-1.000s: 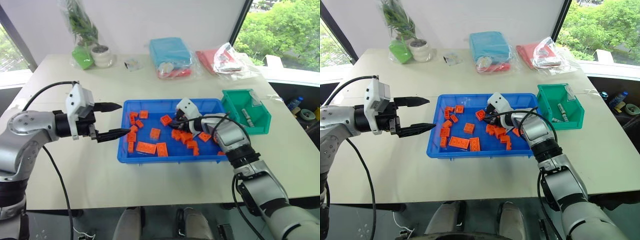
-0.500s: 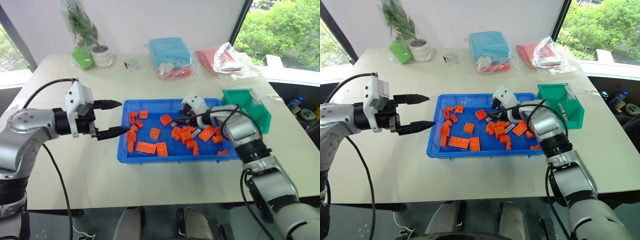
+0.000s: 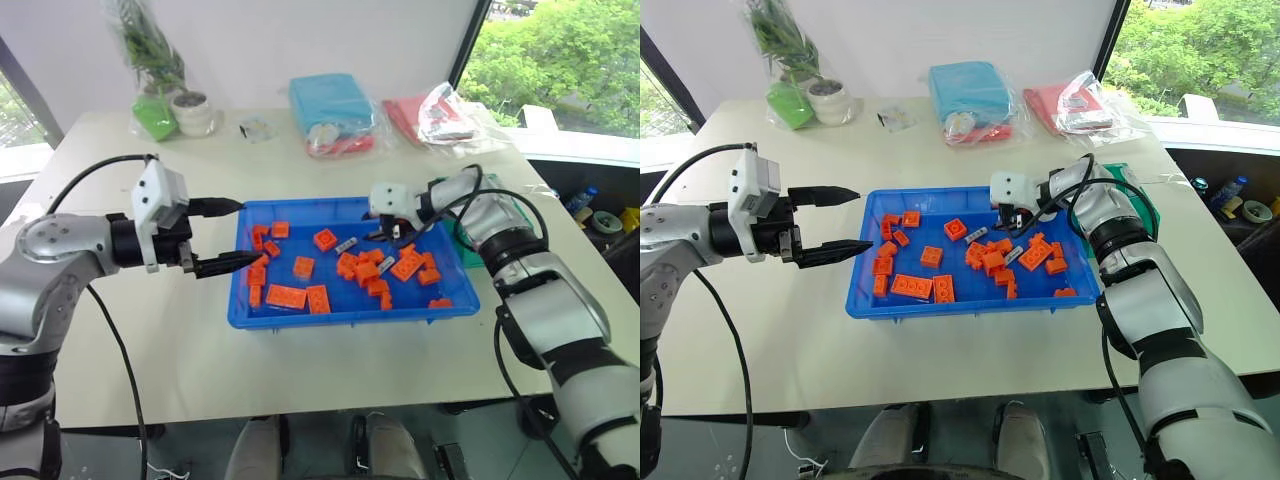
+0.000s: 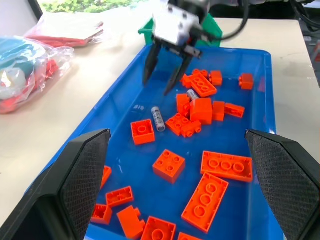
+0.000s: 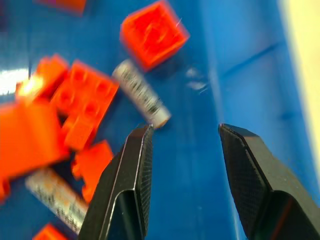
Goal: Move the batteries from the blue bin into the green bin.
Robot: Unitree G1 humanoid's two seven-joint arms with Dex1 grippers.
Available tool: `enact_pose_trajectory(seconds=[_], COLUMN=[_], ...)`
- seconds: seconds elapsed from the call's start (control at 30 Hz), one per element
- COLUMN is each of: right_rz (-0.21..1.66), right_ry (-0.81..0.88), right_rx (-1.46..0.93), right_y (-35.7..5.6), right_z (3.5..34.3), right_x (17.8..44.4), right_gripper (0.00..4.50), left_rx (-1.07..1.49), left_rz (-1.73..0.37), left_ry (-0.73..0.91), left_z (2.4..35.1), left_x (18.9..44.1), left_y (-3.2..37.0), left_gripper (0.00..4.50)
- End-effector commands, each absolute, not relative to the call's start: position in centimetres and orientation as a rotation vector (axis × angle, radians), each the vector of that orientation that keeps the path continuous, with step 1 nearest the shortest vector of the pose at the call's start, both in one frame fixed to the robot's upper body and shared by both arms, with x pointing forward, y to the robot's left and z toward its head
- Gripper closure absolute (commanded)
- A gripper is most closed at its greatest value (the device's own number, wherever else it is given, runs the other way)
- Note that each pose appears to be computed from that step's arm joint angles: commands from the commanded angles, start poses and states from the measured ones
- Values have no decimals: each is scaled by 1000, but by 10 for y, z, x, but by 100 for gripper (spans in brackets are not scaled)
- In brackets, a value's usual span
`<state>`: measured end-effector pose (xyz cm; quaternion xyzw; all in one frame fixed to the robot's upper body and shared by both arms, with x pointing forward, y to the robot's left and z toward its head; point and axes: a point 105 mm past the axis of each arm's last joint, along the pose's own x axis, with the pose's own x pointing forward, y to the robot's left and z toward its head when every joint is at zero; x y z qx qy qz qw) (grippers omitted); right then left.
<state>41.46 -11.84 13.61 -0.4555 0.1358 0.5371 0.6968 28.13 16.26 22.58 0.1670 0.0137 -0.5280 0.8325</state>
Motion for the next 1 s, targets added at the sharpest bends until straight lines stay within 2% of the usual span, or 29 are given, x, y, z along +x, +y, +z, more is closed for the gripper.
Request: enact_pose_trajectory(seconds=[0.03, 0.57, 0.67, 0.77, 0.9, 1.0], right_rz=[1189, 1276, 1289, 1293, 1279, 1154], right_ry=[227, 300, 336, 342, 292, 157], right_rx=[-1066, -1092, -1067, -1030, -951, -759], right_y=[-106, -87, -88, -87, -86, -97], right_z=[151, 115, 108, 106, 117, 159], right_x=[421, 412, 409, 408, 409, 422], right_gripper=[238, 238, 325, 448, 448, 448], left_rx=[389, 408, 409, 408, 406, 395], left_rz=[-1085, -1029, -1026, -1025, -1028, -1033], left_ry=[-13, -15, -19, -26, -30, -33], left_z=[238, 245, 247, 248, 248, 246], left_x=[276, 272, 273, 274, 275, 275], left_y=[167, 175, 175, 175, 173, 171], left_gripper=[0, 0, 0, 0, 0, 0])
